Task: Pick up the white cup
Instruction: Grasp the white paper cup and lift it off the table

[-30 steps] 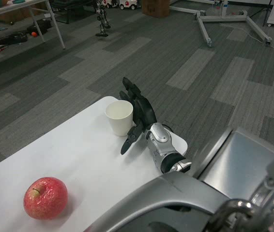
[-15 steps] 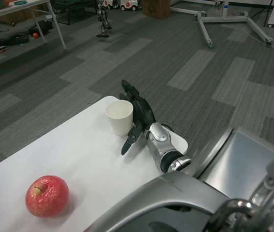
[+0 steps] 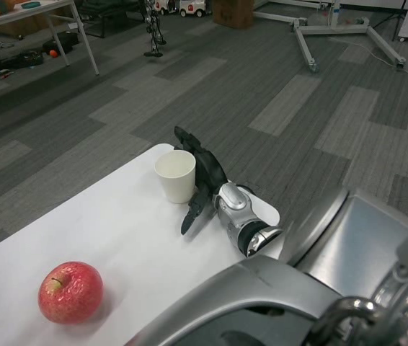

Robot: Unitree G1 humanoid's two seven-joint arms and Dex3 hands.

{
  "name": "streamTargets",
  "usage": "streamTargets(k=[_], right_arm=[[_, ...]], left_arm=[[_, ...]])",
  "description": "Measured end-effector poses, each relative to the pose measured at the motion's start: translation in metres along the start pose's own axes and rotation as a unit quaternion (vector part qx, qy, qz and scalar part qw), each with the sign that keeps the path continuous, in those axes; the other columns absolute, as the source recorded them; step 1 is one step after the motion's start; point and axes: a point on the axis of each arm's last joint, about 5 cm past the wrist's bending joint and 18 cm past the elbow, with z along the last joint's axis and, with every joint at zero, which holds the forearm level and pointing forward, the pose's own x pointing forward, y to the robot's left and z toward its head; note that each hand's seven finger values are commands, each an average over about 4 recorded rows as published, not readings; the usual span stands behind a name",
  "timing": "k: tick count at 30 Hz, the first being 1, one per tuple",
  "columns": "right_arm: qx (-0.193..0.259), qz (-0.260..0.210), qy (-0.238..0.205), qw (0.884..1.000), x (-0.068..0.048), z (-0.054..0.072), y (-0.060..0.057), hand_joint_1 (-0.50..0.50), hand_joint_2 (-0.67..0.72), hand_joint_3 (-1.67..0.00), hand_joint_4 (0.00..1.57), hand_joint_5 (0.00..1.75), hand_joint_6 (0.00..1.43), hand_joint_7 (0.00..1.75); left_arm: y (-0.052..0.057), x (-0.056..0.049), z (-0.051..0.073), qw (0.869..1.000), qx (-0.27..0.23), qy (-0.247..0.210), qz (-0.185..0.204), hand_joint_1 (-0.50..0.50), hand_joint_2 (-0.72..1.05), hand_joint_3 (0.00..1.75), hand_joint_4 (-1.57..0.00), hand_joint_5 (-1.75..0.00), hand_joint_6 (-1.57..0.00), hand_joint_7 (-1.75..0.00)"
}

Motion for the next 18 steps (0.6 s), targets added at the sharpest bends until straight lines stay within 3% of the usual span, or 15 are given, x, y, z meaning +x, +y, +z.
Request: streamTargets(k=[8, 18], right_arm=[[-0.005, 0.003, 0.005, 1.0, 0.005, 0.001, 0.001, -0.46, 0.6, -0.06, 0.0, 0.0, 0.0, 0.0], [-0.021, 0.008, 0.003, 1.0, 0.012, 0.003, -0.001, -0.46, 0.6, 0.0, 0.0, 0.0, 0.0, 0.0]], left_arm=[[0.0, 0.0, 0.0, 1.0, 0.0, 0.001, -0.001, -0.5, 1.05, 0.09, 0.0, -0.1, 0.0, -0.07], [0.001, -0.003, -0.002, 1.0, 0.0, 0.005, 0.002, -0.5, 1.05, 0.09, 0.0, -0.1, 0.0, -0.07]])
